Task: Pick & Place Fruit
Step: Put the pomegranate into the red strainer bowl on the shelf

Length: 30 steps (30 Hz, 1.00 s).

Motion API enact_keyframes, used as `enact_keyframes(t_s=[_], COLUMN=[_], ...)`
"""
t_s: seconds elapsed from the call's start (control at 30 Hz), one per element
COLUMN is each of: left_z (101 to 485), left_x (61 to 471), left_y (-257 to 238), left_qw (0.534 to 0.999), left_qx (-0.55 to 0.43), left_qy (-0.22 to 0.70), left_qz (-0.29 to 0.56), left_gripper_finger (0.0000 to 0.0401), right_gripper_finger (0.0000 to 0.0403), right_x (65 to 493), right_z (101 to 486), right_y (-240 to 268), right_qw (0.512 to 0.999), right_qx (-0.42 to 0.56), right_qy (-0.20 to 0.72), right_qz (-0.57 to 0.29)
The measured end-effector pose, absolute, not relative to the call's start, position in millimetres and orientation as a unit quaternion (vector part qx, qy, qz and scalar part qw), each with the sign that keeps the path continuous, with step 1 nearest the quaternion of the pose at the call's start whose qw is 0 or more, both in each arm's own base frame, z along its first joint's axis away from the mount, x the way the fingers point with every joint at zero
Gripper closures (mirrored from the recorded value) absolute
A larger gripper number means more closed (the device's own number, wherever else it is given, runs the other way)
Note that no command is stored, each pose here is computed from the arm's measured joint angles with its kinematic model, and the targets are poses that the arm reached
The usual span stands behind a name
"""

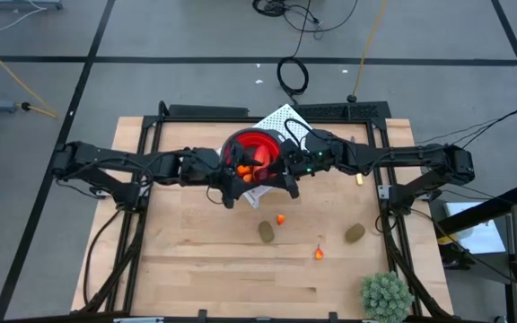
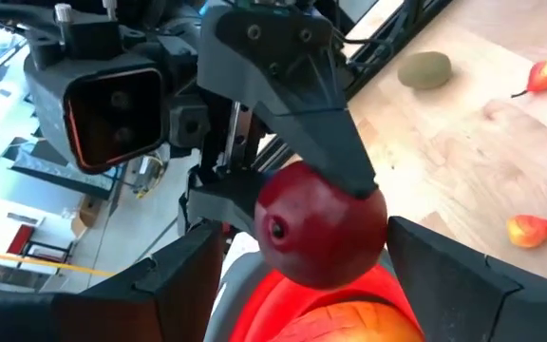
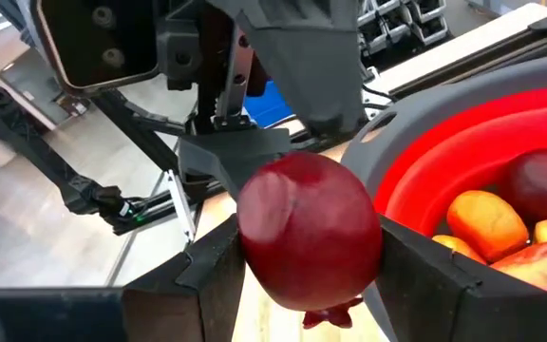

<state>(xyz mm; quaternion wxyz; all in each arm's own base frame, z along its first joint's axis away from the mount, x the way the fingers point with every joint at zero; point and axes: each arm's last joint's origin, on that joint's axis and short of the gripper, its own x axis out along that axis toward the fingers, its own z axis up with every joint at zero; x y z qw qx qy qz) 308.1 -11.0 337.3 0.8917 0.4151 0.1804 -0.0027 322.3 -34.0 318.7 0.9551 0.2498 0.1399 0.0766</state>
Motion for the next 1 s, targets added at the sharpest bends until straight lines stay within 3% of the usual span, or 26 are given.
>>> enact_keyframes(t_s=[0.7,1.0], left_z=[334.5,335.0], left_x=[313.9,314.1], left_y=[-12.3,-11.9], left_qw=[0.900,0.900], left_qx=[0.403,0.403], left_qy=[0.167,0.166], left_qz=[-0.016,-0.007], left_gripper_finger=[0.0198,0.0202], right_gripper_finger=[0.0205,0.0205], right_x=[323.1,322.9], right_z=[322.6,322.7], right_y=[-33.5,-33.5], right_qw=[0.954,0.954], right_qx=[0.259,0.259], right_qy=[0.124,0.124], right_qz=[0.090,0.089])
